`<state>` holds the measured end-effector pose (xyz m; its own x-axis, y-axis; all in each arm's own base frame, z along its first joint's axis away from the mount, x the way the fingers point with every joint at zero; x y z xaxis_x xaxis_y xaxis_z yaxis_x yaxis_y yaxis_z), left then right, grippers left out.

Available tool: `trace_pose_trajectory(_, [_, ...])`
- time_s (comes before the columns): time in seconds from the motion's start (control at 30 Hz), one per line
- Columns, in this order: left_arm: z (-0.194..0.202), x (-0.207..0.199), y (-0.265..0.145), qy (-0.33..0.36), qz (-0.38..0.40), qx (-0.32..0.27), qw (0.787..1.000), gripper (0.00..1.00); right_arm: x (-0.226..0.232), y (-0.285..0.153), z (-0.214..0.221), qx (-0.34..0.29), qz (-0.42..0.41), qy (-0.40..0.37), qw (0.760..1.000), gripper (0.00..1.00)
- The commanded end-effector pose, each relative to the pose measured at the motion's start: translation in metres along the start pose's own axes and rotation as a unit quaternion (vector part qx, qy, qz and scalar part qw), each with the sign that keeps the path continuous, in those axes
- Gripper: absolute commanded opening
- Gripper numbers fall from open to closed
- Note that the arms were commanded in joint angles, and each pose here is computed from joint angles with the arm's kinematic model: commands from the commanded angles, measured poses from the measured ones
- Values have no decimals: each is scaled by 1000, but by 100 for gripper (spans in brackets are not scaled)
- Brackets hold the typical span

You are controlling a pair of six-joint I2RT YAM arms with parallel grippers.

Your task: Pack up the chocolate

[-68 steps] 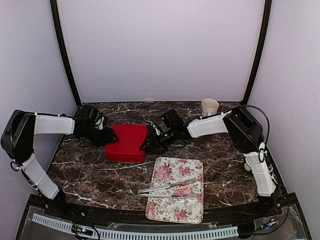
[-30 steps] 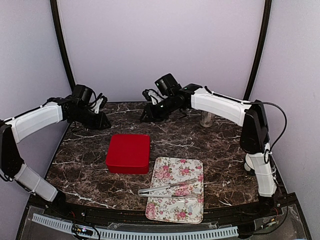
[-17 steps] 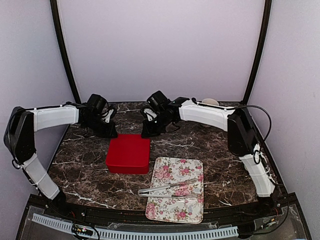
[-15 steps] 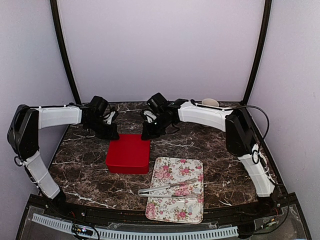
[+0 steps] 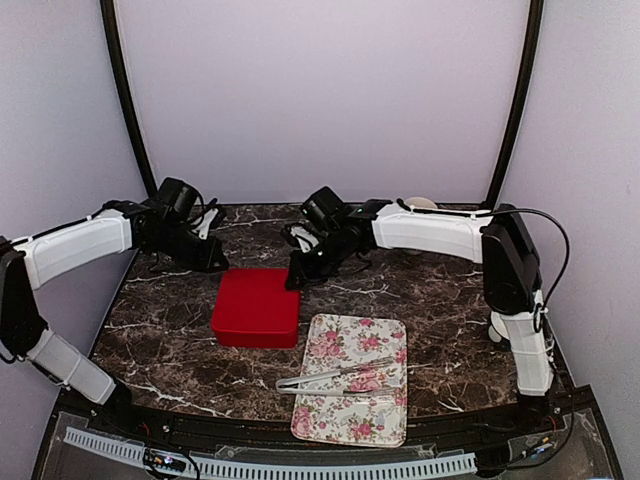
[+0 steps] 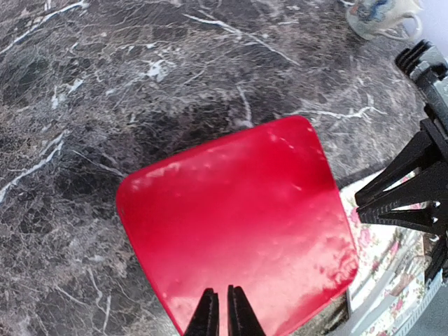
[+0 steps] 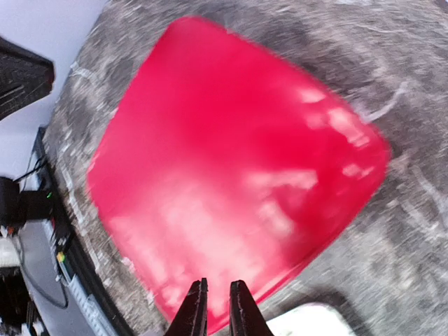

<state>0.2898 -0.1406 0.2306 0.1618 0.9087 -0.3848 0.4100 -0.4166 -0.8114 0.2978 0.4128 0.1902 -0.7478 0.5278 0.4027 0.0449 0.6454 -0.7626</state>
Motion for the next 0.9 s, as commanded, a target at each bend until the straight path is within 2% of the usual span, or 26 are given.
trace_pose_trajectory(0.0, [44, -7, -16, 9, 21, 51, 998, 7, 49, -13, 7, -27, -58, -59, 996, 12])
trace_pose_trajectory(0.17, [82, 3, -10, -15, 14, 81, 996, 7, 69, 6, 26, 3, -76, -68, 995, 12])
trace_pose_trajectory(0.27, [90, 6, -3, -28, 21, 82, 996, 7, 70, 22, 41, 21, -74, -59, 995, 12])
trace_pose_trajectory(0.43, [101, 16, 15, -54, -13, 127, 990, 7, 60, 37, 53, 38, -57, -25, 997, 12])
trace_pose_trajectory(0.6, [97, 14, 10, -52, -19, 117, 992, 9, 59, 35, 50, 37, -50, -17, 998, 13])
trace_pose_trajectory(0.7, [89, 10, -1, -45, -18, 101, 994, 12, 63, 24, 43, 27, -54, -20, 998, 17])
trace_pose_trajectory(0.87, [69, -1, -24, -28, -17, 46, 998, 28, 70, -8, 24, -13, -62, -26, 998, 31])
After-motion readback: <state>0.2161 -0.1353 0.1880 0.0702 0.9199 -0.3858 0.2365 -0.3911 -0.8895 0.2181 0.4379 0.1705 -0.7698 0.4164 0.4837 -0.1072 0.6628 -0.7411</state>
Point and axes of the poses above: each gripper's point midway between its finger pads, its own y axis out along the fingers, its own x axis along the line the jaws close on, z = x × y, the point moved 10 cm from there along -y, back along the fingers, and after that the axes turned 12 degrees about -y, right-handed, at the moved point
